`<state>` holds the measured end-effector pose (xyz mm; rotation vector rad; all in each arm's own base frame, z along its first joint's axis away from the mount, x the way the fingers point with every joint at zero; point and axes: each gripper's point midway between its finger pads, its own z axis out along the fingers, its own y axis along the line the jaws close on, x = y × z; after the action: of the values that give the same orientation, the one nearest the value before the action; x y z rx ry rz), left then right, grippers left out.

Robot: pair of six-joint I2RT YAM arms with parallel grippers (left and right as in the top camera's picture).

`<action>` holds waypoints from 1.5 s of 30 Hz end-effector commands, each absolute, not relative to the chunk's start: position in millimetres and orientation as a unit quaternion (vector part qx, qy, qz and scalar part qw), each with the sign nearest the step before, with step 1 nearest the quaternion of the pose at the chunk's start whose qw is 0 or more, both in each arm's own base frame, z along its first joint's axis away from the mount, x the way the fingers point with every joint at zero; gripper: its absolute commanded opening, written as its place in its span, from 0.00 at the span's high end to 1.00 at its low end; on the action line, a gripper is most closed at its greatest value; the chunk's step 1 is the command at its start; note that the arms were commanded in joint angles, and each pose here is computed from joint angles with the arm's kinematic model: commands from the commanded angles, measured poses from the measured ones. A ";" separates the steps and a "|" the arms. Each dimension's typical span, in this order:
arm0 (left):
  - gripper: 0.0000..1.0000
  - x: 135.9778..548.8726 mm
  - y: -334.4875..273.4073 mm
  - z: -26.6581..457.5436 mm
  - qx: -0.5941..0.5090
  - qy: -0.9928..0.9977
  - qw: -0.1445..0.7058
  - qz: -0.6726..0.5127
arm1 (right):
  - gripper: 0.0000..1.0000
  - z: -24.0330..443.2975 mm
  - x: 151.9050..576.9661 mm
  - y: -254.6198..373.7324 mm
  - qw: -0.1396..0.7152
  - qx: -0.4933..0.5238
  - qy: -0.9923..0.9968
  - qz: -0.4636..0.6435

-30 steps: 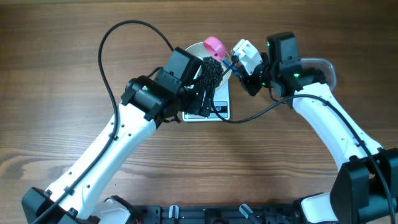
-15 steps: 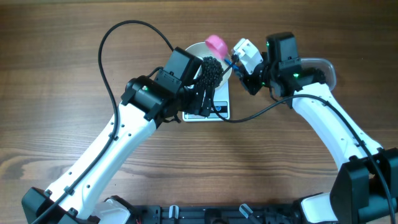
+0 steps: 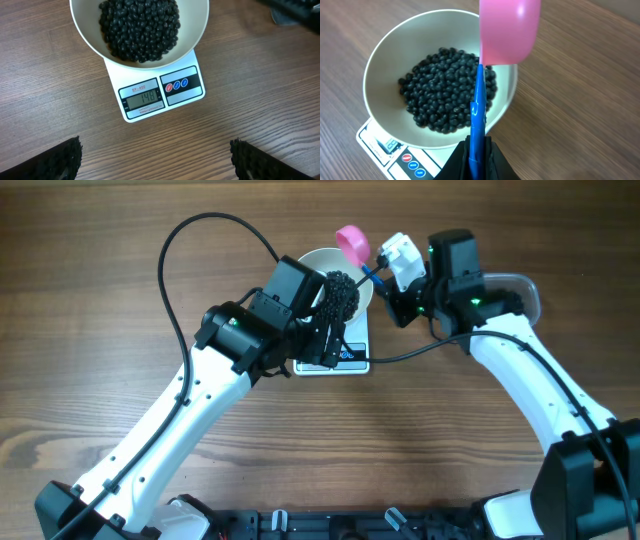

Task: Scoop item into bowl and weigh 150g on scale
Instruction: 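Tilt scoop and shake beans gradually into white bowl with right gripper, then move empty scoop back to bean tub with right gripper, then dip pink scoop into black beans in tub with right gripper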

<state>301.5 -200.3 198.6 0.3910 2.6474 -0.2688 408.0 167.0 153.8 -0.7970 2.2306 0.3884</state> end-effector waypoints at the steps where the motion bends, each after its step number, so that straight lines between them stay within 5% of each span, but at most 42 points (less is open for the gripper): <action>1: 0.00 302.9 -200.7 209.0 0.147 0.955 0.239 -0.098 | 0.96 195.6 419.4 118.8 0.413 -0.248 0.868 0.117; 14: 0.00 302.9 -200.7 208.9 0.147 0.955 0.239 -0.098 | 0.96 177.9 374.4 -62.4 0.322 -0.043 0.945 -0.018; 26: 0.00 302.8 -200.8 209.0 0.147 0.955 0.239 -0.098 | 0.96 131.5 332.7 -66.3 0.193 -0.090 0.977 -0.023; 45: 0.00 302.9 -200.7 209.0 0.147 0.955 0.239 -0.098 | 0.96 102.6 337.5 -41.7 0.167 -0.103 0.979 0.062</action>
<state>301.5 -200.3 198.6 0.3910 2.6474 -0.2688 334.5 -55.8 102.6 -0.2578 2.8110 0.0627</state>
